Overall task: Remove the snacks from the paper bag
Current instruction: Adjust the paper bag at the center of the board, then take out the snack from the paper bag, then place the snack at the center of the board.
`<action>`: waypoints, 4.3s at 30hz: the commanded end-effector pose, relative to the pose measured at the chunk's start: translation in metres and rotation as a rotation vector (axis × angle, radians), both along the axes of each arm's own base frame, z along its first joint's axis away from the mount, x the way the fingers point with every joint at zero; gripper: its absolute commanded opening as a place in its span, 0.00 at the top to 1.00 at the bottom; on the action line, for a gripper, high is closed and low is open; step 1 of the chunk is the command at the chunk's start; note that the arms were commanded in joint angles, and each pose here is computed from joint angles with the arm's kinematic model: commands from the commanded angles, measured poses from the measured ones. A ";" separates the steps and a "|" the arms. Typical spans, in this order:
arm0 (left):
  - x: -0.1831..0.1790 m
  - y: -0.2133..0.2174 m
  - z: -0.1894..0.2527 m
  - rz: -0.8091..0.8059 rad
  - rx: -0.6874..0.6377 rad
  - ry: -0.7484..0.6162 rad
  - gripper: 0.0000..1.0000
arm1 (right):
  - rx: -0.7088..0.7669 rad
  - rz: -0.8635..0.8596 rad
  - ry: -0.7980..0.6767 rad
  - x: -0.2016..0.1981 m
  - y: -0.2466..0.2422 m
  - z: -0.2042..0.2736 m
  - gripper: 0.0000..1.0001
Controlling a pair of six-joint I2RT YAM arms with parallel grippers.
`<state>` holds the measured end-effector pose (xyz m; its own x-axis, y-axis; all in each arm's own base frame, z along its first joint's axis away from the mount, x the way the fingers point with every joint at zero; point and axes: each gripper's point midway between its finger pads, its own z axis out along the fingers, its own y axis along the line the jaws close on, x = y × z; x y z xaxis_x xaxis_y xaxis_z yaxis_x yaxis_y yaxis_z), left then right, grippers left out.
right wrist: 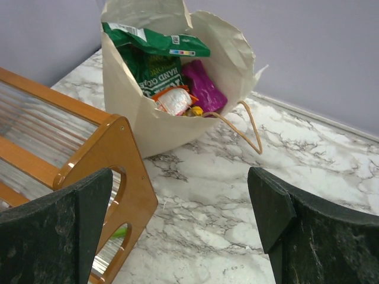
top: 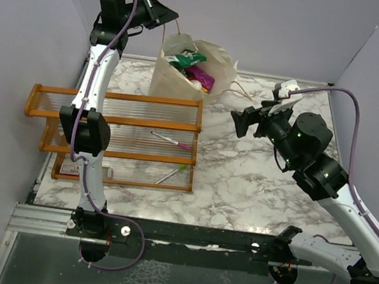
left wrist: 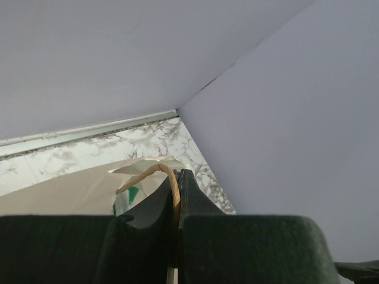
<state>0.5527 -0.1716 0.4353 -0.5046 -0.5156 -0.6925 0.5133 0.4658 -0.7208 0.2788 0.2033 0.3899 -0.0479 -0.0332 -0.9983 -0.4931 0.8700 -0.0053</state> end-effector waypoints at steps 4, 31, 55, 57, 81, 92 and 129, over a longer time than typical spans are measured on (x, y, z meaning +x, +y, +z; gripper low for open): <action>-0.049 -0.016 0.050 -0.160 -0.011 -0.174 1.00 | 0.073 0.038 0.004 0.006 0.018 0.011 0.03; -0.113 -0.085 0.042 -0.210 -0.033 -0.119 1.00 | 0.762 0.163 0.655 0.124 0.095 -0.065 0.17; -0.129 -0.108 0.040 -0.214 -0.007 -0.099 1.00 | 0.979 0.136 0.925 0.145 0.132 -0.122 0.30; -0.130 -0.108 0.039 -0.209 -0.005 -0.098 1.00 | 1.013 0.123 0.922 0.150 0.133 -0.119 0.34; -0.114 -0.076 0.032 -0.038 0.071 -0.075 1.00 | 1.115 0.324 0.577 0.119 0.105 0.022 0.99; -0.106 -0.062 0.017 -0.004 0.072 -0.031 1.00 | 1.039 0.339 0.303 0.084 0.062 0.105 0.99; -0.134 -0.077 0.020 -0.132 0.008 -0.008 1.00 | 0.606 -0.396 0.298 0.254 -0.173 -0.072 0.99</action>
<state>0.4407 -0.2466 0.4249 -0.6003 -0.4363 -0.6702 0.5020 0.4468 -0.7405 0.5246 0.0179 0.2952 -0.1592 0.5190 -0.8398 0.1278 0.8543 0.5038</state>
